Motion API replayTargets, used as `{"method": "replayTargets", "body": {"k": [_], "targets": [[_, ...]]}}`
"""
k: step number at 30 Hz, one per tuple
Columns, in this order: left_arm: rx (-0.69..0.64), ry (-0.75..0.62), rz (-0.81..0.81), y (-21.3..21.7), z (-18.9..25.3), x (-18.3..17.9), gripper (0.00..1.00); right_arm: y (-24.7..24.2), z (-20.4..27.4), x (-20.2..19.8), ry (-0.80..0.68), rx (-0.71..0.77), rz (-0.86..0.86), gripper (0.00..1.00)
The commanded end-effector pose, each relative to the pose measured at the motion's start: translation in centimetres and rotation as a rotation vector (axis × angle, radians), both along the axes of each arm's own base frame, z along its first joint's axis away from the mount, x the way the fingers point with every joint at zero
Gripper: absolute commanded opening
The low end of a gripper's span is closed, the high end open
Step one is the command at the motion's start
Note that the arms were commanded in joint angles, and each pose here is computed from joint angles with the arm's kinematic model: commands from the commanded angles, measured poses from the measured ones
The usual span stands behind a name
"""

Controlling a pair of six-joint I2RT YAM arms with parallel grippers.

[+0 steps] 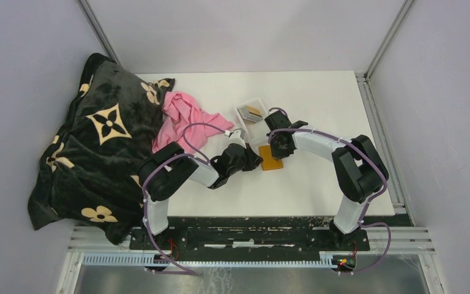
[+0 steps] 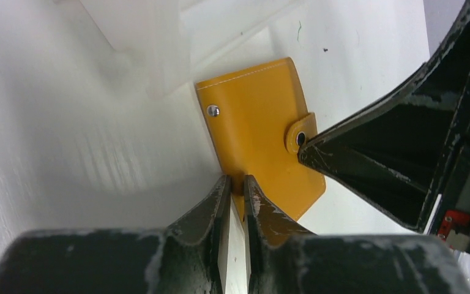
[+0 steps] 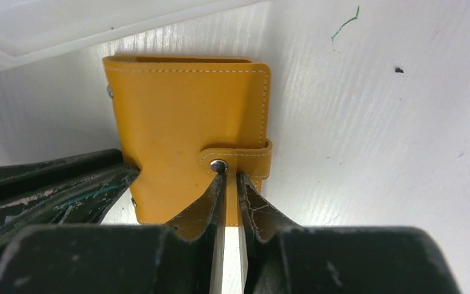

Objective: Put the credit cards into the card holder
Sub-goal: Open the card holder at the center of the board.

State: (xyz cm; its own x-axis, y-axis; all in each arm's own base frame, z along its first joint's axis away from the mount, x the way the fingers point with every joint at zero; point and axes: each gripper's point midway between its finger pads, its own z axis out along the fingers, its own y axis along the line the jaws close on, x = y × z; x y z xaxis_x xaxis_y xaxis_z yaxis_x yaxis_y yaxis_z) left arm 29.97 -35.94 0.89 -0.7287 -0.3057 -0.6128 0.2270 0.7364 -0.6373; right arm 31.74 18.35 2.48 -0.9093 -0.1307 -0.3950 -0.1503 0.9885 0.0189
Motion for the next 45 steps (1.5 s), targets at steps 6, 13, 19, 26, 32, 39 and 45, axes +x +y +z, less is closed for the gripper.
{"method": "replayTargets", "body": {"k": [6,13,19,26,32,39,45], "targets": [[0.483,0.414,-0.09,9.7,-11.8,-11.3,0.22,-1.3,2.5,0.6,-0.044,-0.049,0.006,0.37],[0.477,0.417,-0.102,9.0,-11.9,-11.1,0.22,0.1,3.1,1.2,-0.043,-0.057,0.058,0.52],[0.481,0.419,-0.102,9.0,-12.0,-11.2,0.22,1.5,3.6,1.8,-0.052,-0.053,0.082,0.53],[0.483,0.417,-0.101,8.8,-12.0,-10.9,0.22,0.6,2.2,0.8,-0.007,-0.102,0.08,0.54],[0.486,0.421,-0.1,8.8,-12.1,-10.9,0.22,0.4,1.2,0.0,0.019,-0.125,0.087,0.53],[0.488,0.424,-0.091,8.9,-12.1,-10.8,0.22,-0.5,0.5,-1.2,0.02,-0.185,0.083,0.53],[0.489,0.432,-0.087,8.9,-12.3,-11.0,0.21,-1.4,0.2,-1.2,0.001,-0.235,0.069,0.52]]}}
